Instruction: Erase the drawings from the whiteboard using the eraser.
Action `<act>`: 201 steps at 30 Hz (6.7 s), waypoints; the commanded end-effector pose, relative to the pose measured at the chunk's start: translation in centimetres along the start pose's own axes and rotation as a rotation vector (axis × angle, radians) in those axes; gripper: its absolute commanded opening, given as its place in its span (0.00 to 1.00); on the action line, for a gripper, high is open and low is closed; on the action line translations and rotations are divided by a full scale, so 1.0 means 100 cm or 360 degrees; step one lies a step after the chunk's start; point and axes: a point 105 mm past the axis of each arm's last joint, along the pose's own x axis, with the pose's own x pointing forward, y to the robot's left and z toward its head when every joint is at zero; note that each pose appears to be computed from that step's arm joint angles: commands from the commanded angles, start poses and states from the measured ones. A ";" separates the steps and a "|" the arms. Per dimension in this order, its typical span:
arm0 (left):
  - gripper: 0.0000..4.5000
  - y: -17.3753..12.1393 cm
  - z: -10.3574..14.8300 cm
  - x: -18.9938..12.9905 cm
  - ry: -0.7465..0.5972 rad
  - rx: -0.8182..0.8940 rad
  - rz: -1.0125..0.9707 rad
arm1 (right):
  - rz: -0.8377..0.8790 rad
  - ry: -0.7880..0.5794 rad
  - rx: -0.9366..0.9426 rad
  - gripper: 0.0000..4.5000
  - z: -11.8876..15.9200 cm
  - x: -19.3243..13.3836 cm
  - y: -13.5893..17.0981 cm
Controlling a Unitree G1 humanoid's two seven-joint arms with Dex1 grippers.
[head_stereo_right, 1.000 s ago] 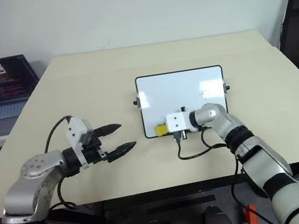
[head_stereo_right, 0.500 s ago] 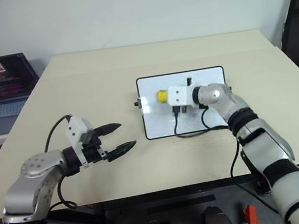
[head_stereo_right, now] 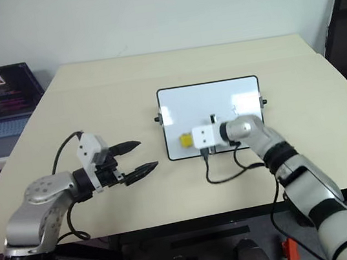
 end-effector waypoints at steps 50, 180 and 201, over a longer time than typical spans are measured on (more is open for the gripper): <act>1.00 0.022 0.042 -0.016 0.0030 0.0256 -0.0088 | -0.0307 0.0383 0.0787 0.24 -0.060 -0.253 -0.011; 1.00 0.023 0.066 0.003 -0.0036 0.0330 -0.0299 | -0.0434 0.0317 0.0736 0.24 -0.061 -0.274 -0.025; 1.00 0.019 0.062 0.001 -0.0031 0.0309 -0.0265 | -0.0432 0.0148 0.0797 0.24 -0.054 -0.252 -0.029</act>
